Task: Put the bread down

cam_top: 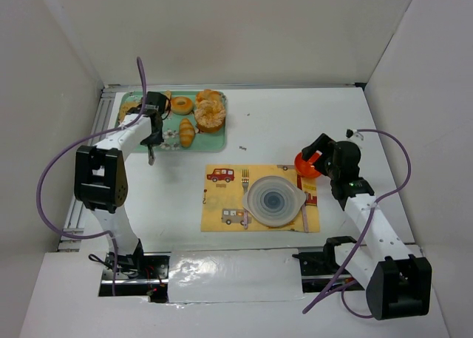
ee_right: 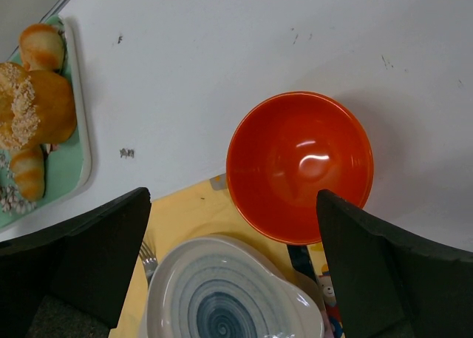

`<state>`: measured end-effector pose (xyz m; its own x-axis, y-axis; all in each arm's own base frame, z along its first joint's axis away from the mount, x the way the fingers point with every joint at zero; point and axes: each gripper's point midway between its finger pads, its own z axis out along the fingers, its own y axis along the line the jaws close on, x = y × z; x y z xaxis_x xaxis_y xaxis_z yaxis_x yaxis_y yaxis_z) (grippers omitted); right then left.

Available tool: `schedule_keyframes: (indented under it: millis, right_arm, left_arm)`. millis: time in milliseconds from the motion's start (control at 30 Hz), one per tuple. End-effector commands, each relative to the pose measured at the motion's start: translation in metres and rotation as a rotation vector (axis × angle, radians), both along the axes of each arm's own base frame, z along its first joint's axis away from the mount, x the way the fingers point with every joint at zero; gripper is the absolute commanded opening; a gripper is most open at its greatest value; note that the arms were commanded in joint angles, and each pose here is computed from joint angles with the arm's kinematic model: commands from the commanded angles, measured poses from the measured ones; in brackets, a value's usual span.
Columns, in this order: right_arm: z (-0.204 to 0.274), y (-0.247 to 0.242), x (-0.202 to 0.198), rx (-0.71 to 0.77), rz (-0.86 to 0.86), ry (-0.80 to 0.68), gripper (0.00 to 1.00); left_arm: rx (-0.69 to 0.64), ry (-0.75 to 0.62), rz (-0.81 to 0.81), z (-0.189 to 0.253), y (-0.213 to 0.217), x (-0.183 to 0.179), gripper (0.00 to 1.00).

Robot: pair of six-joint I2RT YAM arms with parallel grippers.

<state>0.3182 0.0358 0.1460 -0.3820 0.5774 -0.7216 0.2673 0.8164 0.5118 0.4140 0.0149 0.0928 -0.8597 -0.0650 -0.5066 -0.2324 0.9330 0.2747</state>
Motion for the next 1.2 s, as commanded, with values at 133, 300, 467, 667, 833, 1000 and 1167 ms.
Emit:
schedule_keyframes:
  millis: [133,300,467,667,833,1000,1167]
  right_arm:
    - [0.017,0.000,0.007,-0.002,-0.010,-0.072,1.00]
    - [0.020,-0.001,0.005,-0.001,-0.010,-0.081,1.00]
    - [0.026,0.001,0.002,0.012,-0.006,-0.095,1.00]
    - [0.035,-0.006,-0.002,0.013,-0.058,-0.080,1.00]
    - [0.057,-0.023,-0.006,-0.006,-0.156,-0.072,1.00]
    - [0.075,-0.037,-0.022,-0.008,-0.247,-0.061,1.00]
    - [0.088,-0.046,-0.042,0.005,-0.305,-0.090,1.00]
  left_arm:
    - [-0.023,-0.070,-0.022,0.024,-0.006,0.011,0.14]
    - [-0.041,-0.131,-0.037,0.055,-0.011,0.002,0.09]
    - [-0.087,-0.200,-0.127,0.098,-0.037,-0.016,0.07]
    - [-0.142,-0.217,-0.280,0.134,-0.093,-0.065,0.06]
    - [-0.293,-0.252,-0.523,0.152,-0.170,-0.117,0.06]
    - [-0.438,-0.246,-0.782,0.160,-0.240,-0.161,0.06]
    - [-0.507,-0.232,-1.018,0.158,-0.305,-0.213,0.06]
